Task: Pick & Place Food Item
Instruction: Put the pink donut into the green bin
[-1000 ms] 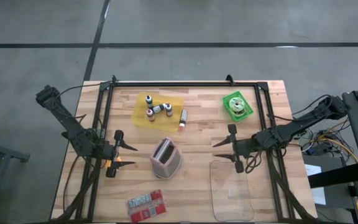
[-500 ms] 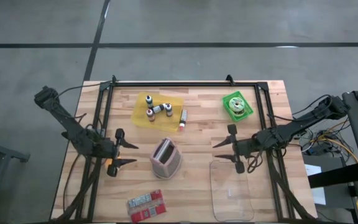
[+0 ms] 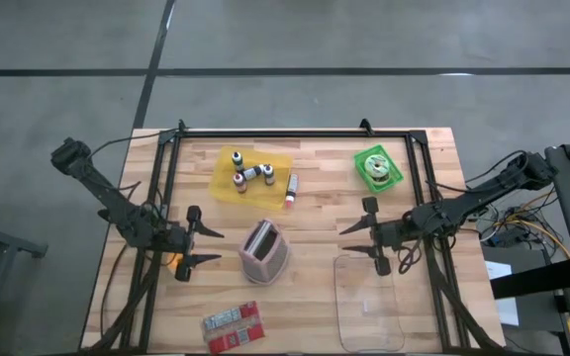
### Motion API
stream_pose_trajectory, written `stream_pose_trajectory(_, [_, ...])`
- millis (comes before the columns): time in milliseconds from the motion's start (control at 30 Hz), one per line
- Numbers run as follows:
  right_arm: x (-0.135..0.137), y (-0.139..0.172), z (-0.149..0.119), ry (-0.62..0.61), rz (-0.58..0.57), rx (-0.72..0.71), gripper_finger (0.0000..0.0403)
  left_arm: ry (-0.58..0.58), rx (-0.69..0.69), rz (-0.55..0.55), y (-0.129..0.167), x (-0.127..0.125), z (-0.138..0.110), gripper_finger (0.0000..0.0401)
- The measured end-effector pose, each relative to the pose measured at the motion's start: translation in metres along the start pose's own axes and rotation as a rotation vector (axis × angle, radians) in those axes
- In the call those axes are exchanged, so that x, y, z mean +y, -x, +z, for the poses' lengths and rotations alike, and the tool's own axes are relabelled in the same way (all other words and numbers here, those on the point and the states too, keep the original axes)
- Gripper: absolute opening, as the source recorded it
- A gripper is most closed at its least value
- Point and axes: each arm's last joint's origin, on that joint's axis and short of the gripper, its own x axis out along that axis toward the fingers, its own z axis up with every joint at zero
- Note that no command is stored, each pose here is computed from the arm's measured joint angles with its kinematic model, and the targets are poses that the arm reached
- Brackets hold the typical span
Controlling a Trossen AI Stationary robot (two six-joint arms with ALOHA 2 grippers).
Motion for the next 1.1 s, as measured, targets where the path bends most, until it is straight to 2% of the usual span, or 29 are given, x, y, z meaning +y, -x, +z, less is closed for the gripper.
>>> stream_pose_trajectory(200, [0.0006, 0.0004, -0.0028, 0.001, 0.001, 0.008, 0.016, 0.061, 0.004, 0.001, -0.0005, -0.0003, -0.0006, 0.0238])
stream_pose_trajectory(1100, [0.0014, 0.0022, -0.0067, -0.019, 0.014, 0.013, 0.016, 0.084, -0.029, -0.001, 0.0002, 0.0001, 0.0034, 0.0236])
